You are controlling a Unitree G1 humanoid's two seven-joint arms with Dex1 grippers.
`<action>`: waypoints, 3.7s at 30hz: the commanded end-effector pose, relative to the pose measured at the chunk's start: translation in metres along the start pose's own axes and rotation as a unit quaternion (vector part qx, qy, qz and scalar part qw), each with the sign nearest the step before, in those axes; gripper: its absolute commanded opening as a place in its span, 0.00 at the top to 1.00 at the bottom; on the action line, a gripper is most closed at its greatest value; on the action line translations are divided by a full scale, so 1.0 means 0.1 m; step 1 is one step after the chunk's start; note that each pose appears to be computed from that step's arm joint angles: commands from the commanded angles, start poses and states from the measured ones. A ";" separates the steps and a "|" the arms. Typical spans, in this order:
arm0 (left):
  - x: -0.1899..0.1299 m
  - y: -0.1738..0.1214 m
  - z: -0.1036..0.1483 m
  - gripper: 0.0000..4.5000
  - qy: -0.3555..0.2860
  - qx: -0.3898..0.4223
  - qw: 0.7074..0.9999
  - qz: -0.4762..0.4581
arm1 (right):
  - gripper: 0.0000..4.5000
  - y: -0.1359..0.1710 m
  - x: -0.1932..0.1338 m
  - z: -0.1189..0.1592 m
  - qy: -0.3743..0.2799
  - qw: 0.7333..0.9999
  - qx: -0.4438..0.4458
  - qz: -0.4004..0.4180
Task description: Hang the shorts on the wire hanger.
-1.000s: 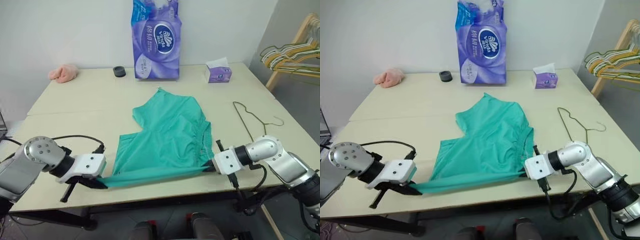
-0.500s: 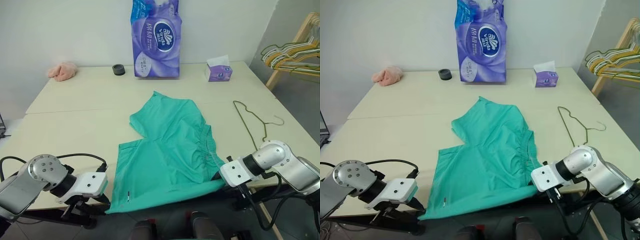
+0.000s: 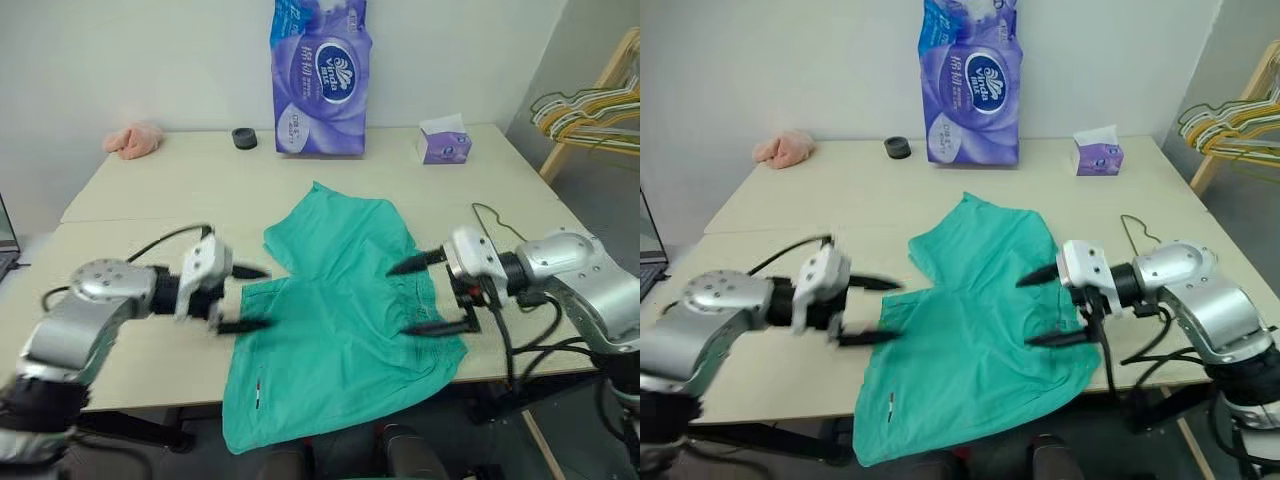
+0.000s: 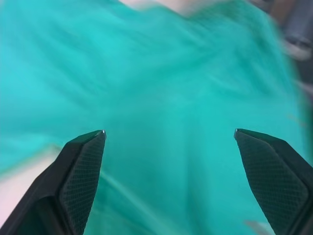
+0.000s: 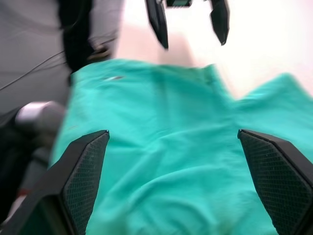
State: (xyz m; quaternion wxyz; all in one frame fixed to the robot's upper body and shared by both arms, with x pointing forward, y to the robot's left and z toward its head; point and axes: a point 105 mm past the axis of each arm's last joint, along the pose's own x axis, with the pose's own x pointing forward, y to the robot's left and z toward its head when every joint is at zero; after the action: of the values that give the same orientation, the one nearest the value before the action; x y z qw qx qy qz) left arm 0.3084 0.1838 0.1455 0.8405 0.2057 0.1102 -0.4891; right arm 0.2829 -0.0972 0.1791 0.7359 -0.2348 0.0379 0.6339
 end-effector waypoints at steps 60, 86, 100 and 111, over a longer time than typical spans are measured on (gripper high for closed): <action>0.39 0.19 0.47 0.00 -0.077 0.061 0.994 0.055 | 0.99 -1.20 -1.70 -1.82 0.199 0.732 0.266 -0.594; 0.01 0.23 0.26 0.00 -0.038 -0.165 0.982 -0.079 | 0.99 -0.60 0.24 0.45 -0.013 0.901 -0.377 -0.215; 0.04 -0.03 0.18 0.26 -0.023 -0.172 0.974 -0.143 | 1.00 -0.51 0.32 0.61 -0.044 0.892 -0.405 -0.196; 0.05 -0.18 0.11 0.99 -0.009 -0.168 0.971 -0.171 | 1.00 -0.50 0.33 0.63 -0.054 0.894 -0.400 -0.196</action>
State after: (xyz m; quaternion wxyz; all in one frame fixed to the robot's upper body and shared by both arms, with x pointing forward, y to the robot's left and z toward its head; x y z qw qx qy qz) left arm 0.2945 0.1642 0.1440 0.7621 0.0243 0.2216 -0.6079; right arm 0.3307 -0.0510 0.2207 0.7010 -0.4796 -0.2670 0.4552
